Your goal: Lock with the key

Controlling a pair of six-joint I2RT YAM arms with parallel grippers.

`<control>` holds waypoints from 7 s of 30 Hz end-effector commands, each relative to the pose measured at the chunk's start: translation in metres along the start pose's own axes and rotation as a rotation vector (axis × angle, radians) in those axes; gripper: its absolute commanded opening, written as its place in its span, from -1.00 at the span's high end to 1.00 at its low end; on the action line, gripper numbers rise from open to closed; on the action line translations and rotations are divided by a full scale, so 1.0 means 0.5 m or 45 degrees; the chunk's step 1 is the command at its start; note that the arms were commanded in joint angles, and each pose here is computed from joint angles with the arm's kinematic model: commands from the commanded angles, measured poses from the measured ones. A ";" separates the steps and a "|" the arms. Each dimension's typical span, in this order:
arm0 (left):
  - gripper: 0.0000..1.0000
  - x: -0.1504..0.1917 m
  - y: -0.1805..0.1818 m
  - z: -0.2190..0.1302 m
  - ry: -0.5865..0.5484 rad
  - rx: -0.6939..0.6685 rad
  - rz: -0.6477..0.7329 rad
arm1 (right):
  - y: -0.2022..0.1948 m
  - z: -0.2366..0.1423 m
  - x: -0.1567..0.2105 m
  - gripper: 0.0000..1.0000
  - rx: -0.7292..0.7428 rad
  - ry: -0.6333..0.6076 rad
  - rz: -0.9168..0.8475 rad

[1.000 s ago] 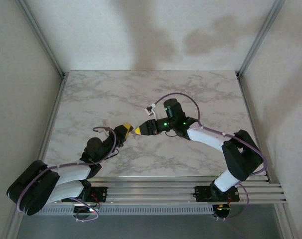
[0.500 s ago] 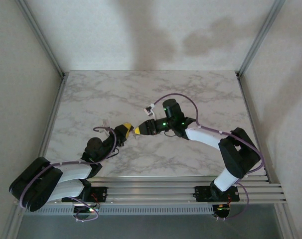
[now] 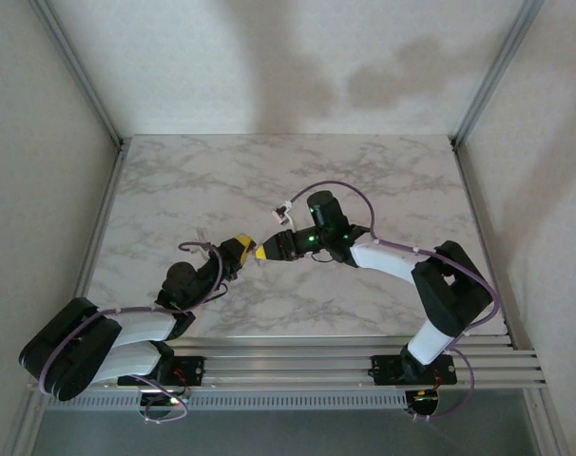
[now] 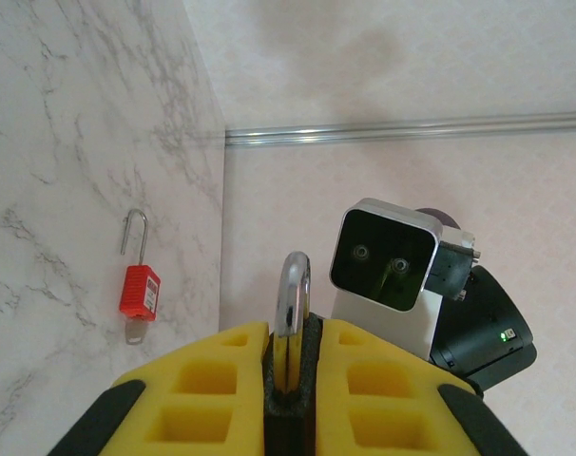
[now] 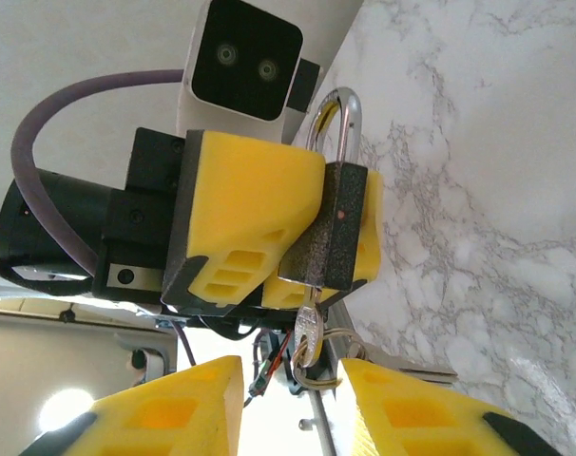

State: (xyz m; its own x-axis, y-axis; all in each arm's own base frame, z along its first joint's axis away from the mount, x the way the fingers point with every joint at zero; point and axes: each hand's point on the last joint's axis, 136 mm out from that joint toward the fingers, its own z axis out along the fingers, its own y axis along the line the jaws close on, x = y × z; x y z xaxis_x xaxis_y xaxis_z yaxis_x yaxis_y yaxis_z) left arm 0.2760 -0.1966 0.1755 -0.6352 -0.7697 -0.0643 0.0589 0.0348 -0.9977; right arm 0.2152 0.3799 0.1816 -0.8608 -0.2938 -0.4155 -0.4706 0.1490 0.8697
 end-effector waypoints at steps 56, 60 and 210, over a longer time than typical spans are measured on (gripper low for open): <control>1.00 0.008 -0.035 0.012 0.051 0.102 -0.007 | -0.013 0.026 -0.013 0.73 0.004 -0.031 0.017; 1.00 0.008 -0.034 0.014 0.051 0.099 -0.006 | -0.014 0.026 -0.013 0.82 0.008 -0.030 0.018; 0.91 0.047 0.315 0.300 0.416 -1.004 0.572 | -0.022 -0.314 -0.089 1.00 0.412 -0.811 -0.043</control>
State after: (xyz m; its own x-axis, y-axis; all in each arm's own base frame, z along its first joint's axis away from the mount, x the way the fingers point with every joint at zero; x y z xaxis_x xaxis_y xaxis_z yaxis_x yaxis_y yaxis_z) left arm 0.3843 -0.3074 0.0252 -0.8706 -0.3890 -0.3013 -0.1154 0.7568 -0.6434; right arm 0.2883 0.2416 0.2261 -0.7506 0.2850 -0.5962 -0.4291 0.4759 0.7677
